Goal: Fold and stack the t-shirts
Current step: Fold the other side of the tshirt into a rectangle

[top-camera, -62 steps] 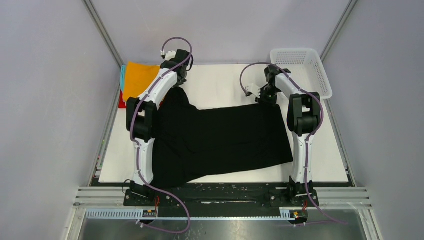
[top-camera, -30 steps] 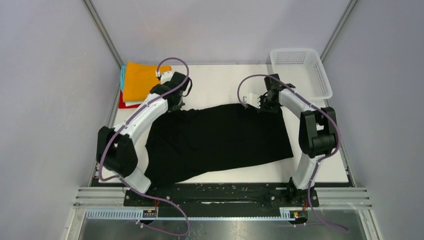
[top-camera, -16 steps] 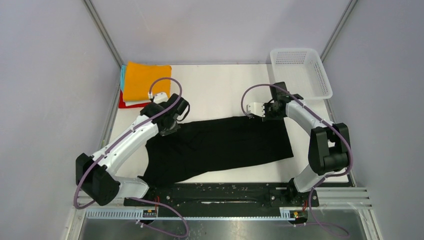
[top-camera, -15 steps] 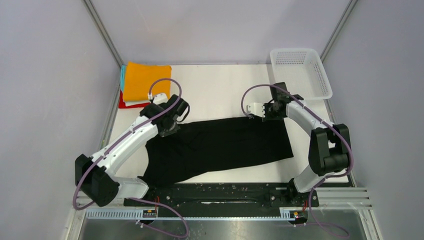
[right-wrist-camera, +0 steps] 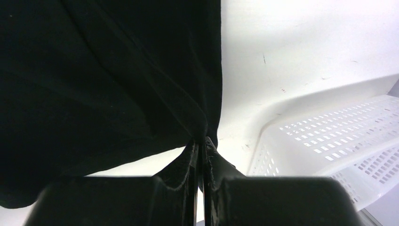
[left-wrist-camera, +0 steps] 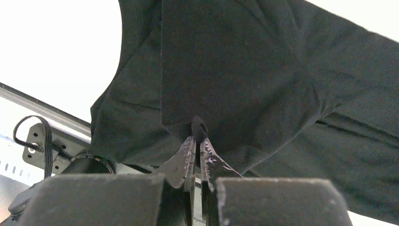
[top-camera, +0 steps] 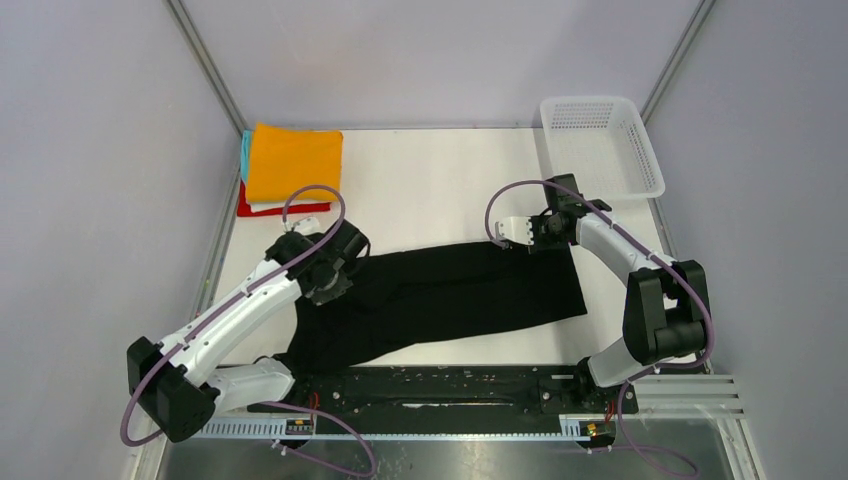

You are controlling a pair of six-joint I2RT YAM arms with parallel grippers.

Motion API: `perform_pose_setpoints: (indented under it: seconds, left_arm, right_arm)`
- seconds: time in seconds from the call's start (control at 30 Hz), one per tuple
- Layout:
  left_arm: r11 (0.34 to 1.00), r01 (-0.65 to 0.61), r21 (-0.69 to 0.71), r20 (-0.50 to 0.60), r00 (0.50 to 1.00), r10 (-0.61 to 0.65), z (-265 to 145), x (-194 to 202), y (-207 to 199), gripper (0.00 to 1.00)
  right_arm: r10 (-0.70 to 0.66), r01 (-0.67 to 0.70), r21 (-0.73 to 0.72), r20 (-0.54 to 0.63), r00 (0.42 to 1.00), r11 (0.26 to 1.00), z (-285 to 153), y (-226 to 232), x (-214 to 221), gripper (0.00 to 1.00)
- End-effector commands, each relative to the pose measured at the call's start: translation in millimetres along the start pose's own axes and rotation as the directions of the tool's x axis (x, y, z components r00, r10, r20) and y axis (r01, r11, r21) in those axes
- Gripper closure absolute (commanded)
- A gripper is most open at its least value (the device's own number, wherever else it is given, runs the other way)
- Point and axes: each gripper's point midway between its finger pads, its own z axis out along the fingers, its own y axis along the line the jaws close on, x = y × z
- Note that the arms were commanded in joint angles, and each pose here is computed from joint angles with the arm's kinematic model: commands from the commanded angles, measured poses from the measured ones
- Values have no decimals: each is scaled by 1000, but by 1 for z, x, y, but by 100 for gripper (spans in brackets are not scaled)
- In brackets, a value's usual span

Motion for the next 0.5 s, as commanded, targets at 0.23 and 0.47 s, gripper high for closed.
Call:
perform_pose_setpoints:
  seconds: [0.23,0.47]
  left_arm:
    - [999,-8,-41,-277,961,-4,11,90,19,100]
    - [992,-12,122,-371,927,57,1,131,-11,81]
  right_arm:
    - [-85,82,-98,-30,996,992,-7,34,7,83]
    - [-105,101,-58,-79,991,993,-6,37,17,59]
